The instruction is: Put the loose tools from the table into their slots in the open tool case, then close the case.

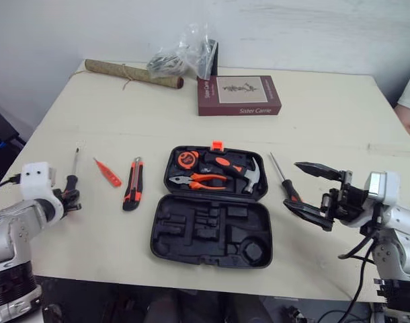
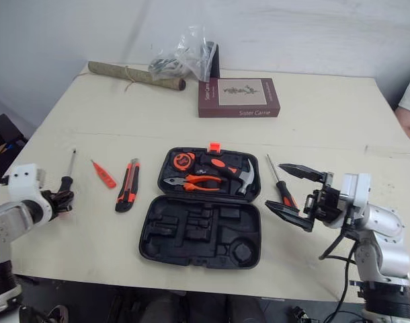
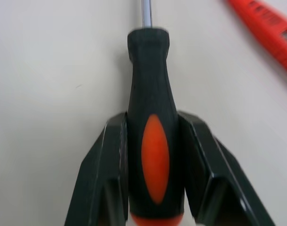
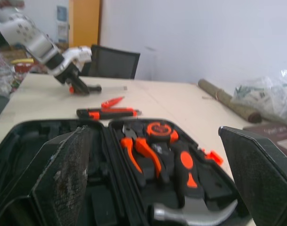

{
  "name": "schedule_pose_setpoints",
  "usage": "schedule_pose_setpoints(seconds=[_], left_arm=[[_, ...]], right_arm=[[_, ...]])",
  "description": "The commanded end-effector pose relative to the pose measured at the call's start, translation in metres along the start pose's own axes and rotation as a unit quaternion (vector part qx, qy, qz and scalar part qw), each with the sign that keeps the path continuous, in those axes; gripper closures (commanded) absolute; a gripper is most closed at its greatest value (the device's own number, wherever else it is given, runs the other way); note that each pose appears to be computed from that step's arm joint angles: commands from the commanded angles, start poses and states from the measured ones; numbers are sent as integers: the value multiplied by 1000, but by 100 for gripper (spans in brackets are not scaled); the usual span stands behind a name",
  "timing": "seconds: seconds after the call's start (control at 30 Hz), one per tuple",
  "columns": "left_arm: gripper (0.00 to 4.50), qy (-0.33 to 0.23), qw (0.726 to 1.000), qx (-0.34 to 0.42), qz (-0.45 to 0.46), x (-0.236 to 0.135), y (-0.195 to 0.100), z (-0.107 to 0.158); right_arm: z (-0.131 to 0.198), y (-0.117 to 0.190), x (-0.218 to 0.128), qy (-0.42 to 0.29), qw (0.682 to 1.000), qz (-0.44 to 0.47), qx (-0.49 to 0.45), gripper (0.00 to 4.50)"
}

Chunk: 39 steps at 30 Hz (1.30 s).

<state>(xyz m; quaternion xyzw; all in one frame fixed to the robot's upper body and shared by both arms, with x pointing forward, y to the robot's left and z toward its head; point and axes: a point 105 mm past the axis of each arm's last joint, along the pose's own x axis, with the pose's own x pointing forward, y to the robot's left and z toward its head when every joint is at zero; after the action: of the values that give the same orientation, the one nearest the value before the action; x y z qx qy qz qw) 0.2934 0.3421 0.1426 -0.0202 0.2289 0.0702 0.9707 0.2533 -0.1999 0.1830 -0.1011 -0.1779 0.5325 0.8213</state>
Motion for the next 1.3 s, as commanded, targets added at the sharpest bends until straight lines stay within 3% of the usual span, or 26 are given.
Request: schedule_pose_setpoints(seconds=[0.03, 0.1, 0.17, 0.27, 0.37, 0.47, 0.53, 0.77, 1.3], left_arm=[[369, -184, 965, 129, -137, -39, -46, 78], [369, -214, 916, 225, -255, -56, -86, 85], [369, -209, 853, 307, -365, -71, -120, 77], [369, -193, 758, 367, -503, -95, -155, 61], [369, -115, 675, 460, -564, -96, -173, 35], [369, -69, 617, 531, -577, -86, -190, 22], [369, -40, 594, 565, -571, -77, -202, 16], [369, -14, 592, 622, -513, -32, -233, 14], [369, 7, 592, 612, -523, -22, -252, -12]], right_arm=[[13, -10, -13, 11, 999, -23, -36, 0], [13, -14, -21, 23, 998, -35, -42, 0], [12, -16, -27, 34, 998, -42, -44, 0], [11, -15, -33, 30, 997, -58, -39, 0], [4, 2, -42, 53, 998, -40, -23, 0], [6, 6, -48, 54, 997, -54, -23, 0], [6, 10, -51, 57, 997, -58, -20, 0], [1, 16, -57, 78, 995, -64, -22, 0], [-3, 22, -55, 80, 993, -84, -17, 0]])
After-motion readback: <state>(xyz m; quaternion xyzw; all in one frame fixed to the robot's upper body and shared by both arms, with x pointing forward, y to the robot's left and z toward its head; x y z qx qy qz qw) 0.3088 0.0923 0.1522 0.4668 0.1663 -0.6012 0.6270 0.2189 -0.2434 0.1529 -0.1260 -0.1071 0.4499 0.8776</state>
